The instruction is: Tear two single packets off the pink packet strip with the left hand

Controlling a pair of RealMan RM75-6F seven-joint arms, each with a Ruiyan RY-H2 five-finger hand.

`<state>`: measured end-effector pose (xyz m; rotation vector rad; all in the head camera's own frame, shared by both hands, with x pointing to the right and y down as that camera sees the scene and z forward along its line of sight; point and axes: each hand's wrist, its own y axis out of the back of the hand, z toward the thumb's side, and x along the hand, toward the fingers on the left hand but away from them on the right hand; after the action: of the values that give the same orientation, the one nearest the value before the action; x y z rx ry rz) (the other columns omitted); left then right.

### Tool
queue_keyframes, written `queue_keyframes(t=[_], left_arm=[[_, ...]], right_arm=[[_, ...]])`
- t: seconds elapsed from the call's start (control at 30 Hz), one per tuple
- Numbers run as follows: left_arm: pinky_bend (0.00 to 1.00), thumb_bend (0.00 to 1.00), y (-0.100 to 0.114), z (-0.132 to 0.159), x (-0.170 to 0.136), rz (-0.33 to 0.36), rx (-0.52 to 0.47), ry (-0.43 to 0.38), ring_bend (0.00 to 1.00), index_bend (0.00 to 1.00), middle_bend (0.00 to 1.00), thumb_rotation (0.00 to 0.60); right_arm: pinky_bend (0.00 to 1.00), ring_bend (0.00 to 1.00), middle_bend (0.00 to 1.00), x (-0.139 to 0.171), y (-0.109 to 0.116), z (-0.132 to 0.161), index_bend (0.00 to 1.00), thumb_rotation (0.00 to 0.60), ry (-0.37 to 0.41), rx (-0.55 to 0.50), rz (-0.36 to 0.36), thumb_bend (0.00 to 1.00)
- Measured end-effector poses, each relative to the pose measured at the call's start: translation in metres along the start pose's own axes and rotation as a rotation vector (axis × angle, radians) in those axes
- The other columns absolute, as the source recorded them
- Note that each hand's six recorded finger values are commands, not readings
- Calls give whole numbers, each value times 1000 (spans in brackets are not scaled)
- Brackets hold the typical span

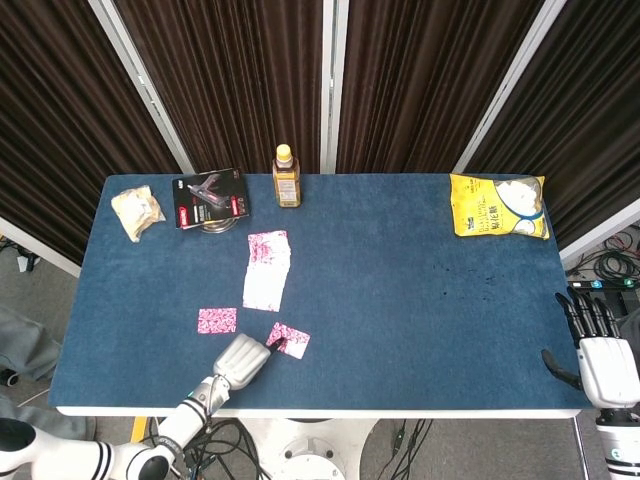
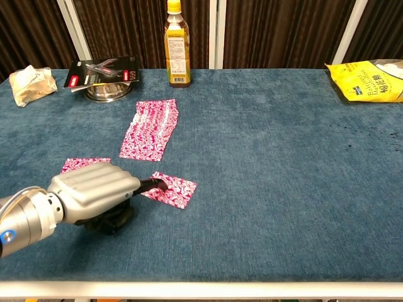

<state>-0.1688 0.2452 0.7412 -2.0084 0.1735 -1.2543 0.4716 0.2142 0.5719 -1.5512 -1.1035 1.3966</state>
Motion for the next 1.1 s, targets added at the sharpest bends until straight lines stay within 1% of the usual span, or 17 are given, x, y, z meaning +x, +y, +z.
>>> queue_keyframes(t=[0.27, 0.4, 0.53, 0.6, 0.7, 0.73, 0.8, 0.83, 0.87, 0.9, 0.93, 0.97, 1.0, 1.03, 1.1], left_arm=[[842, 670, 9, 13, -7, 43, -15, -41, 857, 139, 865, 600], [841, 670, 18, 11, -9, 84, -24, -34, 856, 139, 864, 600], [841, 670, 28, 1, -13, 122, -28, -6, 856, 139, 862, 600], [841, 668, 35, -8, -16, 148, -29, 21, 851, 138, 856, 600], [833, 610, 44, -28, -24, 197, -33, 89, 808, 138, 809, 600], [817, 565, 46, -36, -28, 214, -36, 117, 768, 139, 773, 600], [741, 483, 51, -58, -39, 257, -47, 192, 648, 138, 667, 600], [637, 427, 52, -69, -46, 276, -54, 229, 495, 138, 530, 600], [562, 393, 52, -84, -57, 298, -68, 283, 387, 137, 431, 600], [437, 339, 52, -96, -67, 312, -81, 326, 214, 132, 267, 600], [316, 284, 50, -109, -77, 322, -95, 367, 88, 127, 129, 580], [249, 251, 48, -124, -91, 334, -113, 417, 35, 123, 65, 553], [175, 215, 47, -134, -101, 345, -127, 450, 1, 120, 12, 504], [127, 190, 45, -143, -110, 357, -141, 479, 0, 119, 0, 447], [106, 177, 42, -160, -132, 391, -172, 540, 0, 119, 0, 418]], right_arm=[[0, 0, 0, 0, 0, -2, 0, 600, -6, -2, 0, 206], [0, 0, 0, 0, 0, -1, 0, 600, -3, -4, -2, 206], [0, 0, 0, -1, 3, 0, 0, 600, 0, -5, -10, 205], [0, 0, 0, -1, 4, 0, 0, 600, 2, -6, -14, 206], [0, 0, 0, 1, 6, 1, 0, 600, 7, -5, -21, 206], [0, 0, 0, 1, 7, 1, 0, 600, 8, -3, -23, 206], [0, 0, 0, 3, 8, 1, 0, 600, 8, 1, -25, 207], [0, 0, 0, 4, 9, 0, 0, 600, 8, 5, -26, 207], [0, 0, 0, 5, 9, 0, 0, 600, 8, 7, -26, 207], [0, 0, 0, 6, 8, 0, 0, 600, 9, 9, -26, 207], [0, 0, 0, 7, 8, 0, 0, 600, 10, 8, -27, 206], [0, 0, 0, 7, 8, 1, 0, 600, 12, 6, -28, 206], [0, 0, 0, 8, 8, 1, 0, 600, 13, 5, -28, 206], [0, 0, 0, 9, 8, 2, 0, 600, 15, 3, -30, 206], [0, 0, 0, 11, 7, 3, 0, 600, 19, 0, -32, 206]])
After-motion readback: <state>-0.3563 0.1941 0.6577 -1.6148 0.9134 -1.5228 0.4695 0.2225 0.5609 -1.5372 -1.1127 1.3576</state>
